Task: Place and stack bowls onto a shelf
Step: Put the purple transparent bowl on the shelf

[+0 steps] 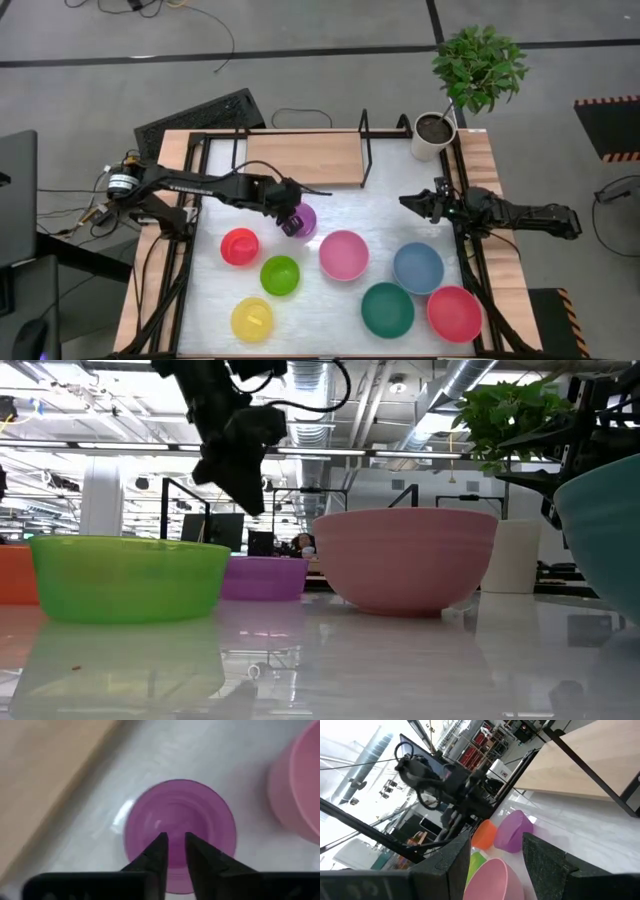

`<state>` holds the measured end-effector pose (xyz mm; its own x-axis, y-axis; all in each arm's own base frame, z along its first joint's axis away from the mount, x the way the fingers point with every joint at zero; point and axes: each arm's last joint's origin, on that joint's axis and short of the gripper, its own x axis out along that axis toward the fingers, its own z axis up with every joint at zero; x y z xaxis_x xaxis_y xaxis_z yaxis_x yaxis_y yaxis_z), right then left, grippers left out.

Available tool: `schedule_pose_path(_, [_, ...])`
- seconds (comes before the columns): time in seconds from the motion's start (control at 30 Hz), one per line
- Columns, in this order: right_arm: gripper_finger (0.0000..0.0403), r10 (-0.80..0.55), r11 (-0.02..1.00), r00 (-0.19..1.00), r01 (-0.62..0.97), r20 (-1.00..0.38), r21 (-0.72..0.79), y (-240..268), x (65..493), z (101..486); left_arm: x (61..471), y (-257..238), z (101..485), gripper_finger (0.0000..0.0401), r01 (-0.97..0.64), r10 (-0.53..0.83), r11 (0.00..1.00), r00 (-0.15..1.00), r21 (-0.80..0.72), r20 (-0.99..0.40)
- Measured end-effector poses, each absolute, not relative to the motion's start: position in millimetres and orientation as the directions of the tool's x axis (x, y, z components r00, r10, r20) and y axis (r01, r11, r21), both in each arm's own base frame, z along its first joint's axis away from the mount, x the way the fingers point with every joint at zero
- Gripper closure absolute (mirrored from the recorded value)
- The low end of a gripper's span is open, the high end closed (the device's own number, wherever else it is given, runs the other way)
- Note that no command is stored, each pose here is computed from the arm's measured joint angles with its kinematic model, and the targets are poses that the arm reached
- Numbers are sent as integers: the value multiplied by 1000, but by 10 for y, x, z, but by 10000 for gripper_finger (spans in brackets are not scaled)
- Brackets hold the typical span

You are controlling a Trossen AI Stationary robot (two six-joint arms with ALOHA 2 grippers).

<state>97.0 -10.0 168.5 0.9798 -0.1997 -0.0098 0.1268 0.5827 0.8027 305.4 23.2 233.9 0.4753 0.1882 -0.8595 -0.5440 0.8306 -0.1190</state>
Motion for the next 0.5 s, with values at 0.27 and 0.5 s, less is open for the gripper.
schedule_pose_path(0.27, [200, -200, 582, 980, 127, -10, 803, -100, 970, 1685, 3094, 299, 1998, 232, -545, 210, 836, 423, -62, -882])
schedule_pose_path(0.5, [200, -204, 574, 979, 143, -29, 806, -106, 981, 1670, 3129, 302, 1905, 178, -557, 234, 830, 393, -28, -889])
